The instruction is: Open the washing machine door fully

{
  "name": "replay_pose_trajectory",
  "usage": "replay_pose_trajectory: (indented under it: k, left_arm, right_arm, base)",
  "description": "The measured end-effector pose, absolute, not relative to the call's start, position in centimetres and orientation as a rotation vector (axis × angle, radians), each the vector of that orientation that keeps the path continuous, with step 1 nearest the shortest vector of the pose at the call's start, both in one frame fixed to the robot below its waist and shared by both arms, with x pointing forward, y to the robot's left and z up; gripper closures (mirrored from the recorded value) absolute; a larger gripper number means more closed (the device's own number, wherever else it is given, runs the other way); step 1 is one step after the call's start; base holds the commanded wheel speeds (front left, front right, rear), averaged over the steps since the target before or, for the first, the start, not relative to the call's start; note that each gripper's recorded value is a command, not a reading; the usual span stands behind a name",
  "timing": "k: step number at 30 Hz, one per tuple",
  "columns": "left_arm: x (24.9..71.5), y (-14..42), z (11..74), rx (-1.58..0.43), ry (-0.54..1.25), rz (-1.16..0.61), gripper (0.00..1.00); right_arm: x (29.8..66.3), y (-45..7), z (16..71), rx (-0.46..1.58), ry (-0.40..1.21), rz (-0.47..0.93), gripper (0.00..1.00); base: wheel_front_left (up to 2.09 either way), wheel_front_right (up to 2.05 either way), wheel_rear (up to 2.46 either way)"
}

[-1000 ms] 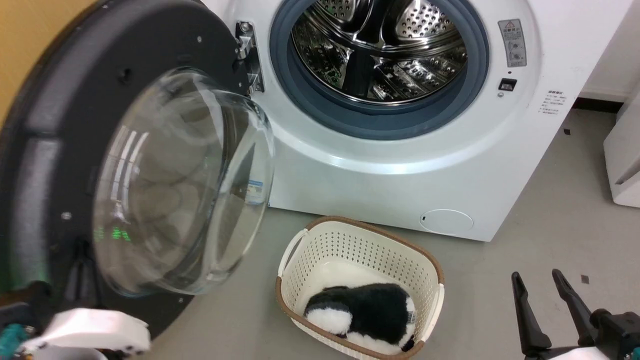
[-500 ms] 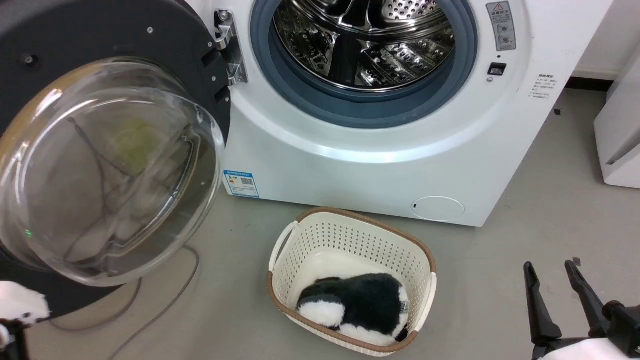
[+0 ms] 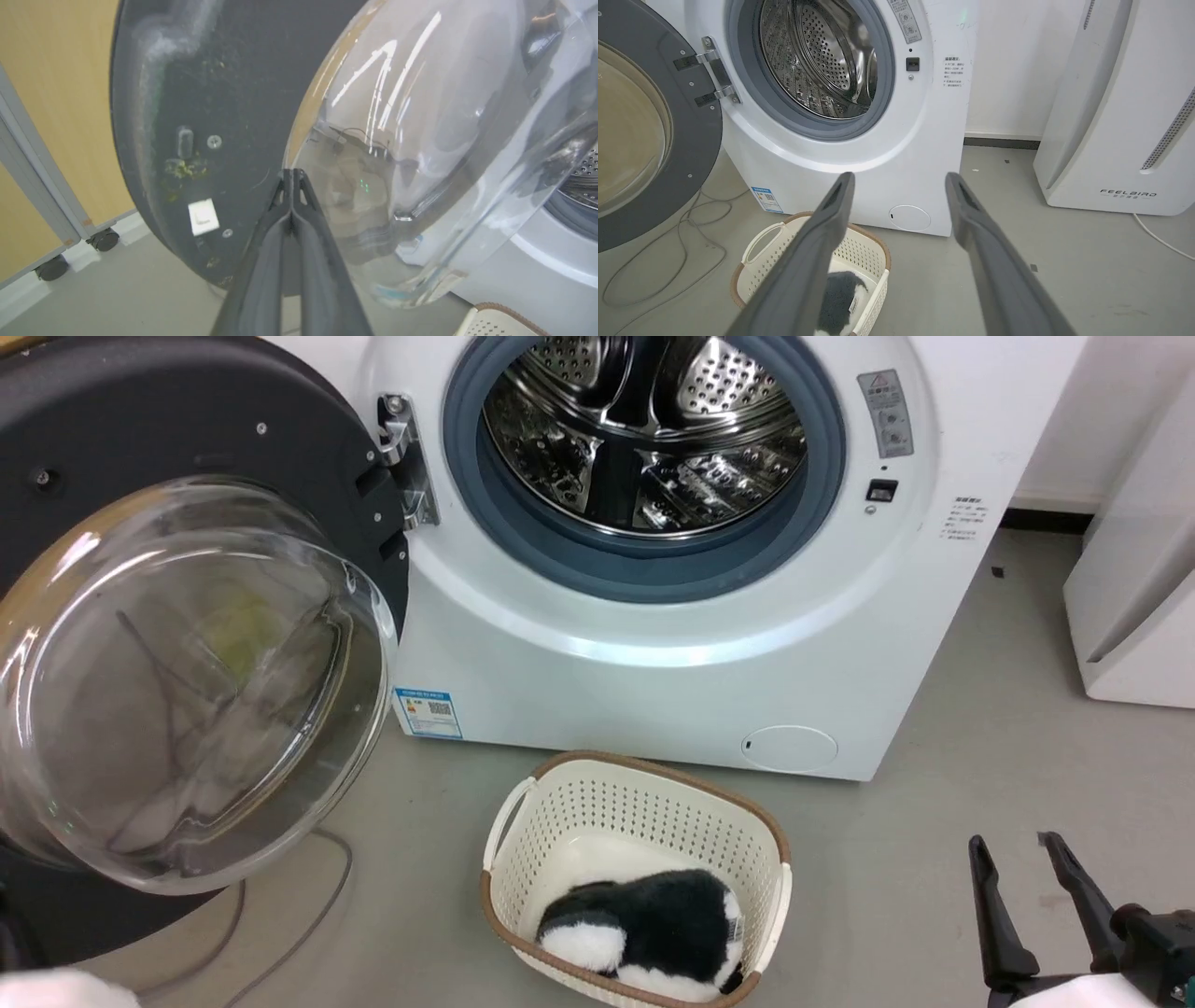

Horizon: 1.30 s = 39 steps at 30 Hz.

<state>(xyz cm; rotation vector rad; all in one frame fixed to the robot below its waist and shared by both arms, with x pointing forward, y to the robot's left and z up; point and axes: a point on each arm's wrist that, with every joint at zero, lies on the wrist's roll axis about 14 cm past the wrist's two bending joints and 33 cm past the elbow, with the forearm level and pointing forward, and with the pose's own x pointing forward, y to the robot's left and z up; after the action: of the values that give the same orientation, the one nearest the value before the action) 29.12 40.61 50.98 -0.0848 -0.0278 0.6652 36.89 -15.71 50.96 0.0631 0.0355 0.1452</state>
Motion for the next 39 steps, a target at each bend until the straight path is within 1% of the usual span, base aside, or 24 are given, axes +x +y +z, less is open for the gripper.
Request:
replay_pose_trajectory:
  k: [3,4,6,7,12,17,27,32,39]
  left_arm:
    - [28.0,37.8,49.5,-0.081,0.008,0.61,1.0]
    - [27.7,36.6,49.2,-0.078,0.016,0.589,0.95]
    - [27.2,34.2,48.6,-0.089,0.028,0.552,0.26]
    - [27.0,33.3,48.6,-0.084,0.03,0.535,0.0]
    - [26.7,29.1,49.1,-0.072,0.014,0.447,0.0]
    - [27.7,25.3,50.3,-0.063,-0.026,0.343,0.0]
    - [32.9,17.5,52.7,-0.022,-0.093,0.047,0.0]
    - [34.5,15.8,52.2,0.009,-0.052,-0.015,0.0]
    - [35.4,15.7,50.4,0.012,0.038,-0.021,0.0]
  right_arm:
    - [36.5,-15.9,51.1,0.062,0.032,0.14,0.0]
    - [36.3,-16.0,51.1,0.061,0.031,0.138,0.0]
    - [36.2,-16.0,51.3,0.06,0.027,0.139,0.0]
    - [36.2,-16.0,51.4,0.06,0.025,0.138,0.0]
    - [36.0,-16.0,51.8,0.058,0.014,0.139,0.0]
    - [36.0,-16.0,51.9,0.048,0.017,0.138,0.0]
    - [35.0,-17.0,52.1,0.016,0.021,0.105,0.0]
    - [34.4,-18.0,52.2,0.013,0.021,0.072,0.0]
    - [34.0,-18.5,52.2,0.014,0.025,0.056,0.0]
  base:
    - [0.0,0.0,0.0]
    - [0.0,0.0,0.0]
    - [0.0,0.0,0.0]
    - [0.0,0.0,0.0]
    - [0.0,0.0,0.0]
    - [0.0,0.0,0.0]
    - [0.0,0.0,0.0]
    - [0.0,0.0,0.0]
    - [0.0,0.0,0.0]
